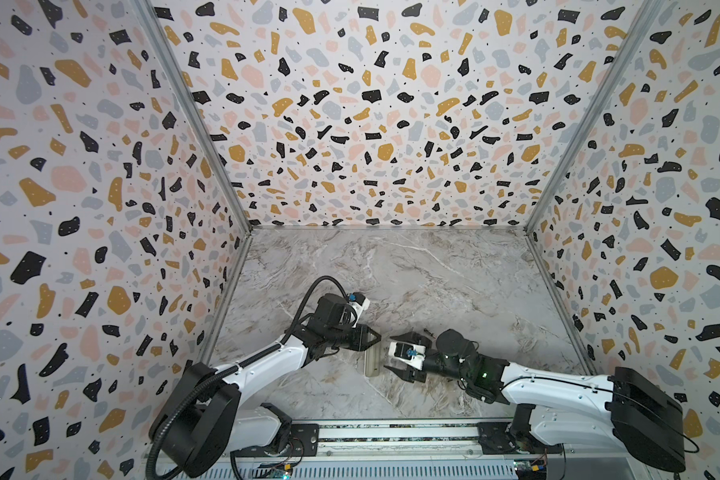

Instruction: Load the batteries into the remote control

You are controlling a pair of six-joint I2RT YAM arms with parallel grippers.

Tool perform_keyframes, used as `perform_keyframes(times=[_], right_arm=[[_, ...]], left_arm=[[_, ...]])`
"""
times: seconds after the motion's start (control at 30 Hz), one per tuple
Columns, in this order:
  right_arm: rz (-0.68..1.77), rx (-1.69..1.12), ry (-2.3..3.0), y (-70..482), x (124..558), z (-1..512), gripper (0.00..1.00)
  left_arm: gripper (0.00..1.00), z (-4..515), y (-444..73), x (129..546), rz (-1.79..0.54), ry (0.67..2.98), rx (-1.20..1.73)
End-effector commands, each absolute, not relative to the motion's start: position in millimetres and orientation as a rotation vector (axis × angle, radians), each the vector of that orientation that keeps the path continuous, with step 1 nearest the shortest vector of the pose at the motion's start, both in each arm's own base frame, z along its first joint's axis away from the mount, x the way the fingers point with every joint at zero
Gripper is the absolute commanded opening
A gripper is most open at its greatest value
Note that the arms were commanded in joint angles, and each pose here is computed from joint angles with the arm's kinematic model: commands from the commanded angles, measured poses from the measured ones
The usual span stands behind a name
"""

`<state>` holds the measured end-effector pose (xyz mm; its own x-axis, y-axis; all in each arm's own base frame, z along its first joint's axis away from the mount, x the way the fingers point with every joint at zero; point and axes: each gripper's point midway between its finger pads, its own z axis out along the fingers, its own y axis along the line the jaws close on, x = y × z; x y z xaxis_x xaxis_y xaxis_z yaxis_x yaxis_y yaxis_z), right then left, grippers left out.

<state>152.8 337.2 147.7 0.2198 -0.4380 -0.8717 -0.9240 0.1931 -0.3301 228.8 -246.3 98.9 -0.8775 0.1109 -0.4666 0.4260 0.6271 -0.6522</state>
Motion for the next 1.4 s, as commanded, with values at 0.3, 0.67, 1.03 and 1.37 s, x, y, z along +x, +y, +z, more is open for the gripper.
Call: perform_keyframes(times=[0.3, 0.67, 1.03, 1.37], right_arm=[[0.518, -1.451, 1.344, 355, 155, 139, 0.45], [0.570, -1.532, 1.351, 375, 143, 118, 0.40], [0.565, -1.570, 1.397, 383, 142, 94, 0.44], [0.573, -1.582, 1.408, 388, 143, 86, 0.45]], left_arm=[[0.00, 75, -243, 221, -1.155, 2.556, 0.422], [0.00, 58, -237, 221, -1.147, 2.616, 0.369], [0.00, 42, -229, 224, -1.128, 2.678, 0.299], [0.00, 36, -224, 226, -1.113, 2.700, 0.260]])
